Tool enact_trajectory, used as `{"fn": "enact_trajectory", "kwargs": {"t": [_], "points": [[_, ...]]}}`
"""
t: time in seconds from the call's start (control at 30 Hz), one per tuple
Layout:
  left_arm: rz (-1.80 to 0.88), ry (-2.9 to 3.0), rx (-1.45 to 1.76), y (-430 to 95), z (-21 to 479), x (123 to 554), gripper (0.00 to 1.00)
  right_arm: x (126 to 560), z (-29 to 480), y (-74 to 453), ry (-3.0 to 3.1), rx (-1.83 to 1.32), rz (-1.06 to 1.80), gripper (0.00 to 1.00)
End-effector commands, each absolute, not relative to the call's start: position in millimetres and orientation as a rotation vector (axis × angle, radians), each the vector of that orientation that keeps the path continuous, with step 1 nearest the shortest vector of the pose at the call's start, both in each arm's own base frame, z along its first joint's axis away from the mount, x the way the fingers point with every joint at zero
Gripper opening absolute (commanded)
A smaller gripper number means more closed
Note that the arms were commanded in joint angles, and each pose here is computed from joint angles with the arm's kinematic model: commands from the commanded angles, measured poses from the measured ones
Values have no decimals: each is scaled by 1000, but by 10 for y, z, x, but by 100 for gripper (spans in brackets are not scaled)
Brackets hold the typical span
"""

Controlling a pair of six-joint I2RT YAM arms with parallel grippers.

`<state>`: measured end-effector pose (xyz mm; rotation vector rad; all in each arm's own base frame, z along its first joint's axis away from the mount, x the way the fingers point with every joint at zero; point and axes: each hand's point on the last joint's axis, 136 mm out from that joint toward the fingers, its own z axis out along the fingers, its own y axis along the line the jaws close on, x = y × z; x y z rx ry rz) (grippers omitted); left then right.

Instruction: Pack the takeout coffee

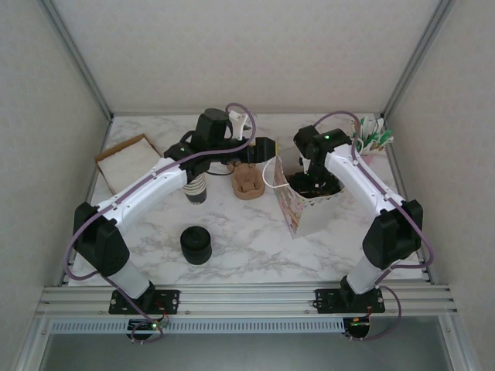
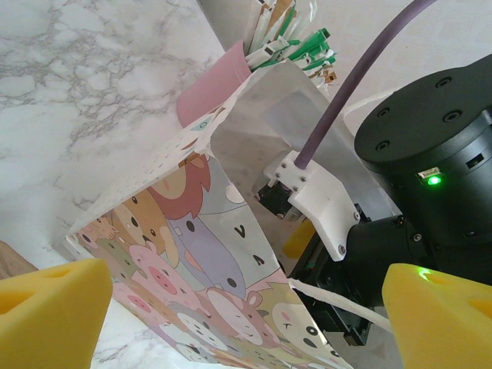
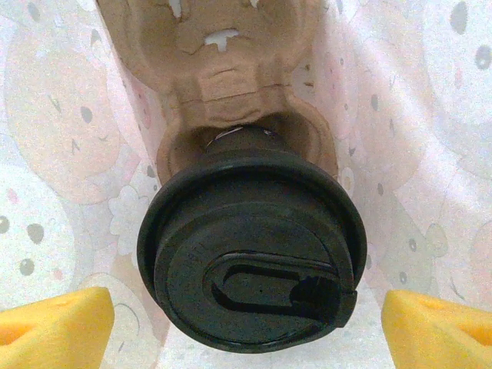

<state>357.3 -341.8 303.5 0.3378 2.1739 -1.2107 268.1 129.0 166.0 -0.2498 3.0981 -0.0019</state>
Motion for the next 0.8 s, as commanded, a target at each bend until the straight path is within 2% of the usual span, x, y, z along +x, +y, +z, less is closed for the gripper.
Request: {"fn": "enact_trajectory", "kwargs": {"t": [0.0, 0.77], "points": [[-1207, 2112, 361, -3420, 3248, 3542, 91, 2652, 1821, 1254, 3072, -242, -2, 91], [-1207, 2108, 362, -3431, 3273, 3559, 92, 2630, 1971, 1241, 3039, -236, 11, 94]]}}
